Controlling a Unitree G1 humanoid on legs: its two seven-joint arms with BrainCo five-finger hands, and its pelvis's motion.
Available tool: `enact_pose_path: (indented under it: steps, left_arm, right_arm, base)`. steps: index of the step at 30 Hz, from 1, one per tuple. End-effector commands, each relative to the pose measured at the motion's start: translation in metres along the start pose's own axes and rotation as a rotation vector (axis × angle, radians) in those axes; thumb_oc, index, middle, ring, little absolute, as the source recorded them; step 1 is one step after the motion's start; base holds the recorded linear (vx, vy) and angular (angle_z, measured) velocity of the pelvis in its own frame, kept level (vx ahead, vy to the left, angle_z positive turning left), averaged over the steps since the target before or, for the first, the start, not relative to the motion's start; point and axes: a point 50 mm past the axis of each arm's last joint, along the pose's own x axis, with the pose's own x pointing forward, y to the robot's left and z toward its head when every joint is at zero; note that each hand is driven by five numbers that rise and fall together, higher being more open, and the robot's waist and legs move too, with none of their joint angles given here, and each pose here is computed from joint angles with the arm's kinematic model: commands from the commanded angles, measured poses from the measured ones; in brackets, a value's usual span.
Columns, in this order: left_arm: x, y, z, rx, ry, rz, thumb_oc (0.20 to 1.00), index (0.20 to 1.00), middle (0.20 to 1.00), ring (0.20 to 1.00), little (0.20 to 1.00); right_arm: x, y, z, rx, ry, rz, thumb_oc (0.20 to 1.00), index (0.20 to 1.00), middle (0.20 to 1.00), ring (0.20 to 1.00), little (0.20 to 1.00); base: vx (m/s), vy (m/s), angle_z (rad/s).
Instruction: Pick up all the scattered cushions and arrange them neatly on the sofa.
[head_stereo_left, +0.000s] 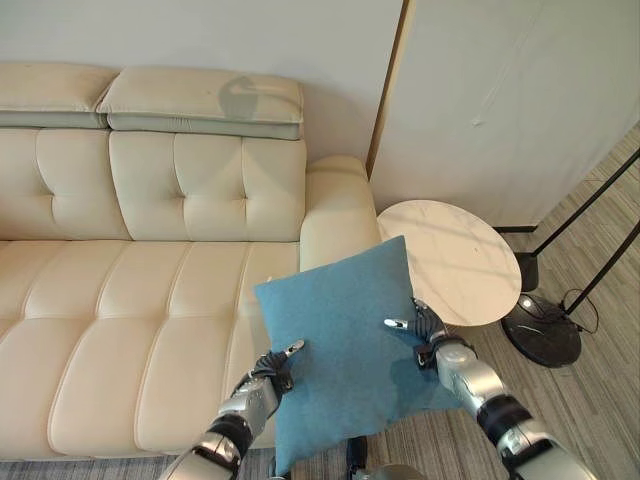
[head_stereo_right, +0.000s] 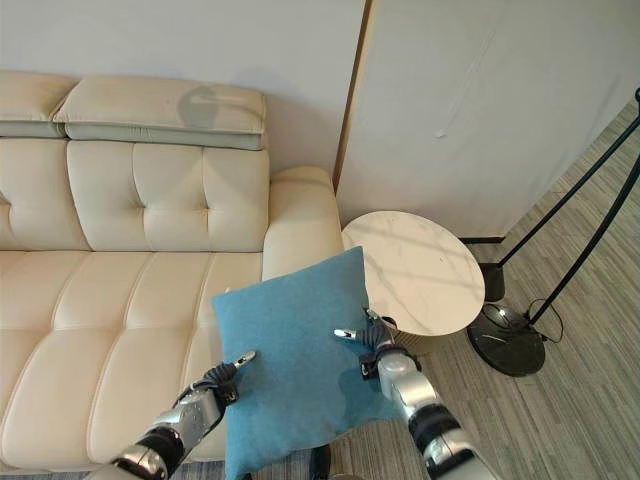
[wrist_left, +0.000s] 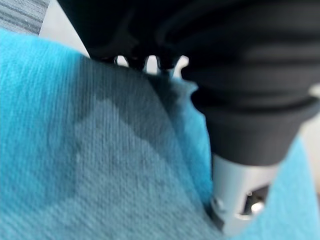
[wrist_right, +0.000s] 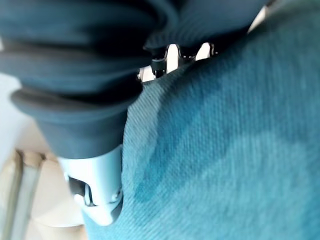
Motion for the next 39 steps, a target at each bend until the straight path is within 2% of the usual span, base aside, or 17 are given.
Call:
enact_pose_path:
  steps: [1,2,3,4,5,6,8,12,15,17,19,23,26,28,32,35,39]
  left_arm:
    - [-0.012,-0.089,-0.003,-0.025,0.021,-0.316,0.956,0.956,0.956,0.956,0.956]
    - [-0.015,-0.091,-0.01,0.017,0.027,-0.337,0.859,0.859,0.859,0.859,0.859]
    - [-0.017,-0.091,-0.013,0.021,0.028,-0.352,0.84,0.84,0.84,0.84,0.84]
    - [-0.017,-0.091,-0.013,0.021,0.028,-0.351,0.715,0.715,0.715,0.715,0.715]
    - [-0.017,-0.088,-0.015,0.072,0.021,-0.348,0.429,0.429,0.429,0.429,0.429]
    - [-0.017,-0.089,-0.015,0.079,0.02,-0.351,0.2,0.2,0.2,0.2,0.2]
    - [-0.017,-0.089,-0.015,0.106,0.016,-0.351,0.2,0.2,0.2,0.2,0.2]
    - [-0.017,-0.1,-0.005,0.379,-0.067,-0.389,0.2,0.2,0.2,0.2,0.2]
    - [-0.018,-0.111,0.0,0.516,-0.116,-0.415,0.2,0.2,0.2,0.2,0.2]
    - [-0.017,-0.113,-0.001,0.532,-0.105,-0.412,0.2,0.2,0.2,0.2,0.2]
    - [-0.014,-0.118,0.007,0.647,-0.145,-0.383,0.2,0.2,0.2,0.2,0.2]
    - [-0.015,-0.127,0.004,0.65,-0.151,-0.385,0.2,0.2,0.2,0.2,0.2]
    - [-0.018,-0.134,-0.004,0.544,-0.12,-0.391,0.2,0.2,0.2,0.2,0.2]
    - [-0.021,-0.138,-0.011,0.473,-0.093,-0.395,0.2,0.2,0.2,0.2,0.2]
    - [-0.027,-0.149,-0.015,0.336,-0.07,-0.417,0.2,0.2,0.2,0.2,0.2]
    - [-0.036,-0.161,-0.013,0.172,-0.069,-0.442,0.2,0.2,0.2,0.2,0.2]
    - [-0.042,-0.166,-0.006,0.121,-0.109,-0.46,0.2,0.2,0.2,0.2,0.2]
  right_arm:
    - [-0.001,0.045,0.008,0.154,-0.015,0.183,1.0,1.0,1.0,1.0,1.0]
    - [-0.004,0.05,0.002,0.171,0.004,0.215,1.0,1.0,1.0,1.0,1.0]
    - [-0.006,0.054,0.001,0.175,0.008,0.238,1.0,1.0,1.0,1.0,1.0]
    - [-0.006,0.054,0.001,0.175,0.008,0.238,1.0,1.0,1.0,1.0,1.0]
    - [-0.008,0.058,-0.002,0.181,0.016,0.267,1.0,1.0,1.0,1.0,1.0]
    - [-0.008,0.059,-0.002,0.182,0.016,0.281,1.0,1.0,1.0,1.0,1.0]
    - [-0.008,0.061,-0.003,0.175,0.023,0.288,1.0,1.0,1.0,1.0,1.0]
    - [-0.006,0.069,0.0,0.095,0.021,0.334,1.0,1.0,1.0,1.0,1.0]
    - [-0.005,0.077,0.005,0.052,0.002,0.371,1.0,1.0,1.0,1.0,1.0]
    - [-0.003,0.078,0.011,0.007,-0.015,0.376,1.0,1.0,1.0,1.0,1.0]
    - [0.002,0.082,0.016,0.04,-0.014,0.362,1.0,1.0,1.0,1.0,1.0]
    - [0.003,0.095,0.02,0.038,-0.022,0.365,1.0,1.0,1.0,1.0,1.0]
    - [-0.001,0.118,0.022,0.083,-0.019,0.413,1.0,1.0,1.0,1.0,1.0]
    - [-0.003,0.127,0.022,0.097,-0.012,0.433,0.2,0.2,0.2,0.2,0.2]
    - [-0.005,0.135,0.026,0.113,-0.023,0.447,0.2,0.2,0.2,0.2,0.2]
    - [-0.012,0.143,0.048,0.098,-0.127,0.483,0.2,0.2,0.2,0.2,0.2]
    - [-0.021,0.148,0.061,0.097,-0.207,0.518,0.2,0.2,0.2,0.2,0.2]
  base:
    - [-0.04,0.016,0.04]
    - [-0.04,0.013,0.05]
    - [-0.04,0.013,0.06]
    - [-0.03,0.007,0.08]
    - [-0.04,0.01,0.09]
    - [-0.06,0.011,0.1]
    - [-0.05,0.001,0.14]
    - [-0.04,-0.001,0.14]
    - [-0.05,-0.002,0.14]
    - [-0.12,-0.009,0.14]
    - [-0.14,0.008,0.07]
    - [-0.09,0.018,0.12]
    - [-0.03,0.01,0.06]
    - [0.0,0.0,0.0]
    - [0.01,0.002,-0.01]
    - [0.01,0.025,0.02]
    - [0.0,0.029,-0.01]
